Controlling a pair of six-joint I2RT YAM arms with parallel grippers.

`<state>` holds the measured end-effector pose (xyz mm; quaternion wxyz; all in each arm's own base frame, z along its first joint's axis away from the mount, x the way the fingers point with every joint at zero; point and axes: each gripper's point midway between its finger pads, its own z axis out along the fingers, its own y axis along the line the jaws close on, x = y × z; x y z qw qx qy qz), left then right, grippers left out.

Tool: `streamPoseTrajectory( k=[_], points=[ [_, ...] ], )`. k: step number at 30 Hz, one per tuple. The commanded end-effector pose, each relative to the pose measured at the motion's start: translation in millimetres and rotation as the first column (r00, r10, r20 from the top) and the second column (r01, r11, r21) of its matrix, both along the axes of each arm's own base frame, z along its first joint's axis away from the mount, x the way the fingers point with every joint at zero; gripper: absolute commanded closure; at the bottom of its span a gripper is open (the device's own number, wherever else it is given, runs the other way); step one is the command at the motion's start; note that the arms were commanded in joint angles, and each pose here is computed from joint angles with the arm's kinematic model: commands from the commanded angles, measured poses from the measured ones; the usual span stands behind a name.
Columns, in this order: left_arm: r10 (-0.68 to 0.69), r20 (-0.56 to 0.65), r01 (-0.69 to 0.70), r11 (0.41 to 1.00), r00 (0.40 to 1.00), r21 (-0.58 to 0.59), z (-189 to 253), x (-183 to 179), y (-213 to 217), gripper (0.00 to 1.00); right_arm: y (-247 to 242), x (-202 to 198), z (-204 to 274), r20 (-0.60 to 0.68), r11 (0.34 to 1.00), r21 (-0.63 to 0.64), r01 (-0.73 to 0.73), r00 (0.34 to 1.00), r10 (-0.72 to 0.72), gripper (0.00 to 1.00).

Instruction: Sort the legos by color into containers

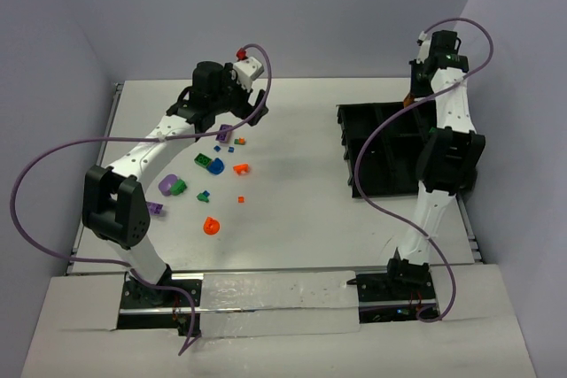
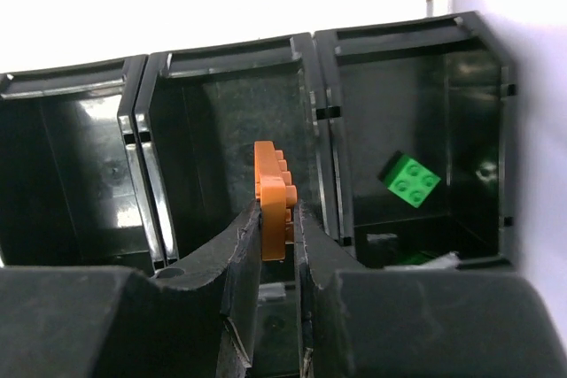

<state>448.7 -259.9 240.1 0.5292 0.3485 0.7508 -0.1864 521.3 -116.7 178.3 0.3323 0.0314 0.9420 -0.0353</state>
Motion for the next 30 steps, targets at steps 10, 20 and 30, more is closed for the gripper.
streamPoseTrajectory(
  k=[10,20,30],
  points=[
    [0.066,0.023,-0.066,0.998,0.998,0.016,17,9,12,0.01,21,30,-43,-0.031,0.978,-0.204,0.048,0.998,-0.056,1.0],
    [0.114,0.029,-0.116,0.992,0.993,0.04,15,12,21,0.01,24,42,-63,-0.042,0.939,-0.335,0.071,0.995,-0.09,0.89],
    [0.127,0.027,-0.128,0.991,0.991,0.047,13,12,23,0.01,16,37,-72,-0.071,0.921,-0.383,0.069,0.992,-0.104,0.44]
  ],
)
